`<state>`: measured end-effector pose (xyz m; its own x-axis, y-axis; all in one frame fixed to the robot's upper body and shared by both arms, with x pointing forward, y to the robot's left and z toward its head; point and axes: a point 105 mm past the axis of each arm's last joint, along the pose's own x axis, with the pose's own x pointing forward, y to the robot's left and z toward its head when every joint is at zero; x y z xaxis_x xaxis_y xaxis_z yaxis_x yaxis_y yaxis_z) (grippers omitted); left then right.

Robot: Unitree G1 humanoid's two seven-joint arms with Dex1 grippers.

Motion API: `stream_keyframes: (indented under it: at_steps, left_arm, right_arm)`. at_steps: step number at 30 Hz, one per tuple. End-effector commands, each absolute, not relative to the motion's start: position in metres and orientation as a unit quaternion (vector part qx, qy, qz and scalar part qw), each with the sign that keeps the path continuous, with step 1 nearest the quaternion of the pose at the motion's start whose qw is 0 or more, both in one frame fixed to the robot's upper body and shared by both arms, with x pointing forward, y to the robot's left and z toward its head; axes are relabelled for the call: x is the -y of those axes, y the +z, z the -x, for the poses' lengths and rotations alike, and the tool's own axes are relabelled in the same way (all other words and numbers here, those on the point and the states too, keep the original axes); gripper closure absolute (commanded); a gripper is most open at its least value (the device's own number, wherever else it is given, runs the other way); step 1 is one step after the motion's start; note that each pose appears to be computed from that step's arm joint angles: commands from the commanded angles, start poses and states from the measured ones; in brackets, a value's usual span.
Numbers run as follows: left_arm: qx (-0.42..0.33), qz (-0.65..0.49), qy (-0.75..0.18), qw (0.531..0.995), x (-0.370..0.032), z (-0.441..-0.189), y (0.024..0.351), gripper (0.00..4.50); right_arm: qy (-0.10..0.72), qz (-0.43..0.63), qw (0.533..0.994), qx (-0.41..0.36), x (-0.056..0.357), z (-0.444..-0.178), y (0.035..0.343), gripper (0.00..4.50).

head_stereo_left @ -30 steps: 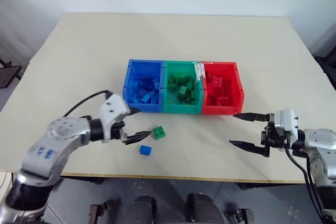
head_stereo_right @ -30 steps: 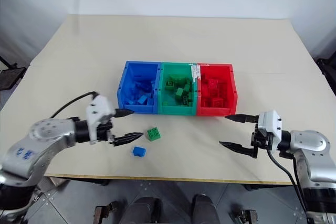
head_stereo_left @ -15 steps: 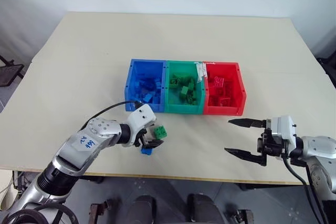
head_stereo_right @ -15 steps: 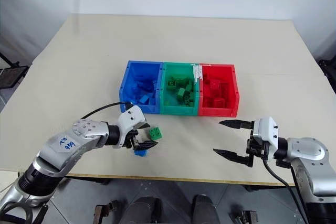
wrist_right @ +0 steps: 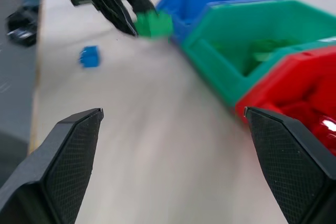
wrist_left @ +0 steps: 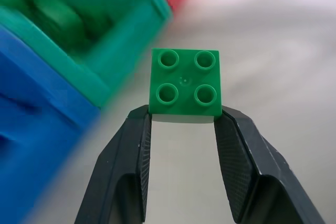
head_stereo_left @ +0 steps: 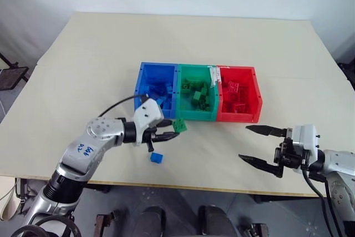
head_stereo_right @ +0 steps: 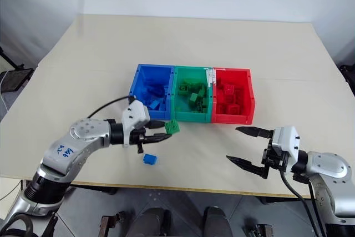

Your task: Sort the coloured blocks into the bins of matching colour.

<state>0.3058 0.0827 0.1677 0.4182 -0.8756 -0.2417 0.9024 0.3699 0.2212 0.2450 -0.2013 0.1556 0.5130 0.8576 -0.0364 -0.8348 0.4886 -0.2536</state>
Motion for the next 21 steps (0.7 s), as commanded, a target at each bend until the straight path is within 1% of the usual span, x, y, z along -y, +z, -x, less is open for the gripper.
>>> stream_keyframes:
  at_steps: [1,3,5,9,10,11,14,15,16,18,19,21]
  left_arm:
    - [0.047,-0.150,-0.507,0.848,-0.071,-0.331,0.206,3.06]
    - [0.066,-0.154,-0.506,0.846,-0.058,-0.344,0.212,3.06]
    - [0.071,-0.157,-0.511,0.842,-0.048,-0.351,0.212,3.06]
    - [0.077,-0.172,-0.488,0.852,-0.031,-0.376,0.213,3.06]
    - [0.079,-0.170,-0.485,0.854,-0.030,-0.379,0.214,3.06]
    - [0.080,-0.167,-0.487,0.854,-0.029,-0.379,0.215,2.34]
    - [0.083,-0.176,-0.486,0.852,-0.033,-0.378,0.212,1.50]
    - [0.085,-0.178,-0.486,0.851,-0.036,-0.376,0.210,1.13]
    - [0.088,-0.175,-0.489,0.850,-0.042,-0.372,0.209,0.87]
    - [0.094,-0.159,-0.501,0.846,-0.053,-0.362,0.209,0.19]
    - [0.095,-0.155,-0.506,0.843,-0.060,-0.357,0.208,0.06]
    - [0.094,-0.154,-0.538,0.823,-0.077,-0.336,0.202,0.06]
  right_arm:
    - [0.413,0.082,0.901,0.103,0.215,-0.256,0.178,0.00]
    - [0.375,0.068,0.917,0.116,0.222,-0.261,0.180,0.00]
    - [0.360,0.064,0.923,0.118,0.224,-0.263,0.179,0.00]
    - [0.357,0.074,0.924,0.120,0.218,-0.260,0.177,0.00]
    - [0.355,0.075,0.924,0.121,0.218,-0.259,0.177,0.00]
    - [0.353,0.076,0.925,0.121,0.218,-0.258,0.177,0.00]
    - [0.349,0.078,0.926,0.121,0.219,-0.256,0.176,0.00]
    - [0.349,0.080,0.926,0.120,0.219,-0.256,0.175,0.00]
    - [0.350,0.081,0.925,0.120,0.219,-0.255,0.175,0.00]
    - [0.358,0.084,0.922,0.119,0.216,-0.255,0.173,0.00]
    - [0.364,0.085,0.920,0.119,0.215,-0.255,0.173,0.00]
    - [0.386,0.091,0.910,0.117,0.209,-0.256,0.172,0.00]
